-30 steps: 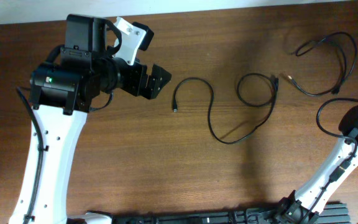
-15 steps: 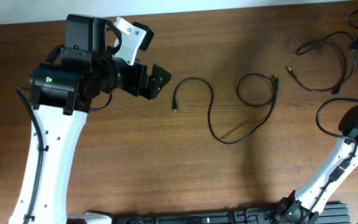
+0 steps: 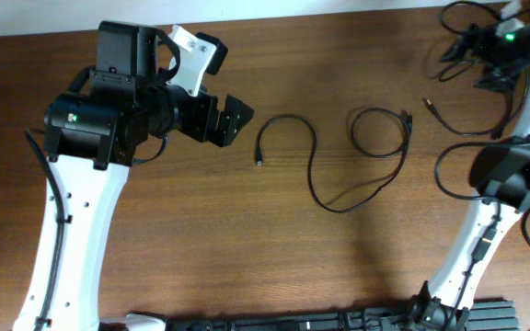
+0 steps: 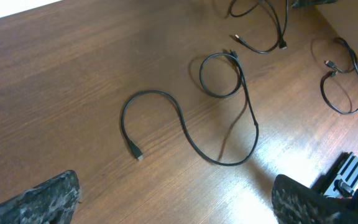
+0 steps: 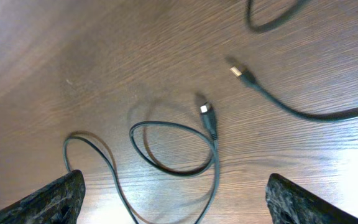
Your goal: Untangle cables
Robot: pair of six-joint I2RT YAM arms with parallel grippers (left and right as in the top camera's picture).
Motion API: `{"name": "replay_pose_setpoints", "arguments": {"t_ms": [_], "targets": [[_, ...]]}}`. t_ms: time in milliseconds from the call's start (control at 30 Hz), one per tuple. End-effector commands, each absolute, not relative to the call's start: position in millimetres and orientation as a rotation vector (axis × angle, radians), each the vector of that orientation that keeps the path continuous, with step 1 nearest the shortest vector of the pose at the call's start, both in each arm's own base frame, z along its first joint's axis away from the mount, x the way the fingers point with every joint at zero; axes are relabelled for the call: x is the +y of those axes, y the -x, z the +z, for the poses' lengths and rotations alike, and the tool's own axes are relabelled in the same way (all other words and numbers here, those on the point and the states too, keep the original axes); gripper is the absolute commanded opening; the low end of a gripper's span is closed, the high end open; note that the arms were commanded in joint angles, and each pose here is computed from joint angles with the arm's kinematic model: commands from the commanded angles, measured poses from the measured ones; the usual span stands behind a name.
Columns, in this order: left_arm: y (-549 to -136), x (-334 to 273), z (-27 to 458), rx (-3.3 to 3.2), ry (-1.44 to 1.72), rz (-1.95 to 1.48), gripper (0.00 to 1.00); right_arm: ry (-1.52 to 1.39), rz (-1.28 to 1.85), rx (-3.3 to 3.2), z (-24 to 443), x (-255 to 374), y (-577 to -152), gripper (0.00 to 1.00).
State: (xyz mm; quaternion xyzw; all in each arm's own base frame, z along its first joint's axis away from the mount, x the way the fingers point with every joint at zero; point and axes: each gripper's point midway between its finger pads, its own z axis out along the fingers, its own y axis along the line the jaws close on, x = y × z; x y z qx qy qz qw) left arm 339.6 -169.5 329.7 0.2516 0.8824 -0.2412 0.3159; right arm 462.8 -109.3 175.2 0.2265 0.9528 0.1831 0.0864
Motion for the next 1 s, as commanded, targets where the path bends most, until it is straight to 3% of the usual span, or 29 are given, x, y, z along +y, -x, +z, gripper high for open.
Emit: {"name": "replay_pose_setpoints", "arguments": {"t_ms": [0,367,700,967], "targets": [[-336,-168,344,2.285,-0.665,-0.624,0.99,-0.648,0.288,2.881,188,-87,-460,0.91],[-336,-168,344,2.285,-0.665,-0.624,0.99,-0.414,0.113,2.891,216,-21,-455,0.93],[-336,-168,344,2.285,-0.665,-0.624,0.99,-0.513,0.082,3.119,198,-7,-357,0.93],[-336,-168,344,2.285,-0.665,-0.624,0.99,-0.684,-0.041,3.197,164,10,-325,0.92]]}}
